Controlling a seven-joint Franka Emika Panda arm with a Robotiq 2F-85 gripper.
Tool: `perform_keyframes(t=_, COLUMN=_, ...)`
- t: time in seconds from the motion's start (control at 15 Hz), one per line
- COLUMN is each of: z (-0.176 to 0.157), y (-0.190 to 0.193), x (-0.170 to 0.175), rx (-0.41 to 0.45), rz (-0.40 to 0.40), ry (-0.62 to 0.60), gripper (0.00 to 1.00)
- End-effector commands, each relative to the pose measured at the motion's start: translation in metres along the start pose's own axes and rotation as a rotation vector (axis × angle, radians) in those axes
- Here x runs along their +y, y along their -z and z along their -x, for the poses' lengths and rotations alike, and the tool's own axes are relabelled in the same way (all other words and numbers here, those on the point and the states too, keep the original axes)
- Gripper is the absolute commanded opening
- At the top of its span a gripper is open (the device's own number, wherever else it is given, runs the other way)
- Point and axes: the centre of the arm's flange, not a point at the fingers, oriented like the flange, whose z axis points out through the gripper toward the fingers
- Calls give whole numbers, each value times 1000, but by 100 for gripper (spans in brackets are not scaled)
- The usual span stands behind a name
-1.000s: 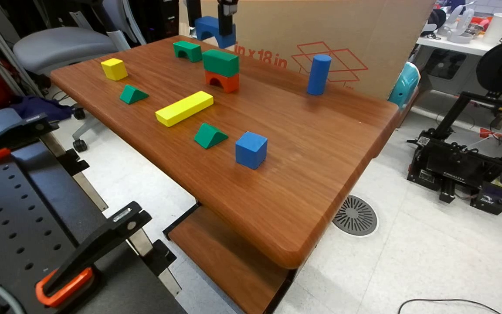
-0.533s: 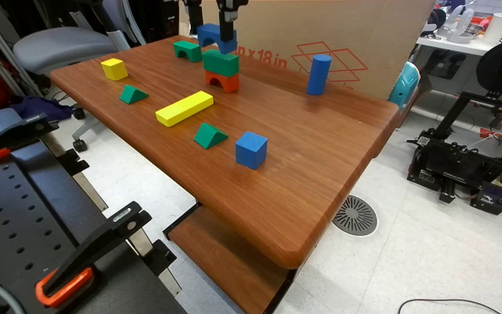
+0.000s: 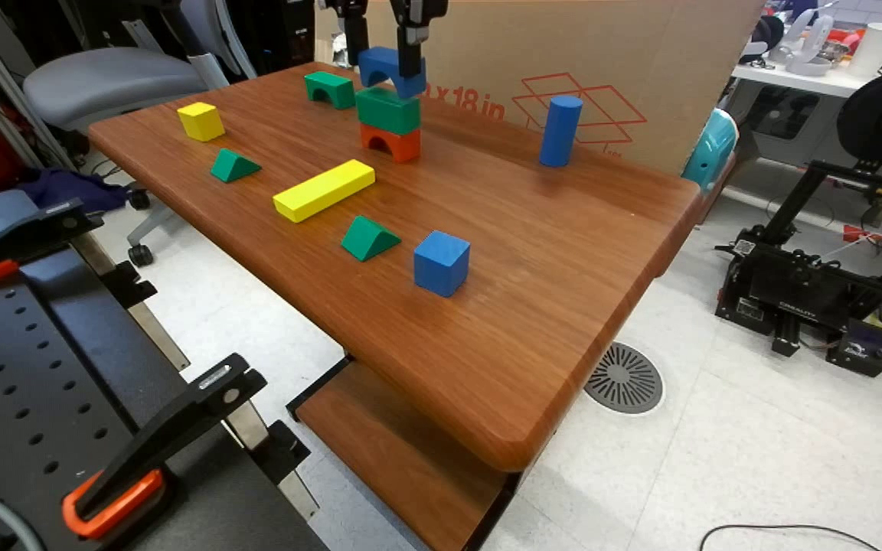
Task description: Pick up the blue block and put it on top of the green and
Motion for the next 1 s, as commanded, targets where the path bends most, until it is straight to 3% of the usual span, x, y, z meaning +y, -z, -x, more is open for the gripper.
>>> perform_keyframes(t=0.0, z=-10, y=-3, x=0, rx=-10, rz=21, ry=-6, gripper=42)
perform_keyframes(t=0.93, z=-9, y=-5, x=-9, rx=-20, rz=18, ry=5, gripper=42)
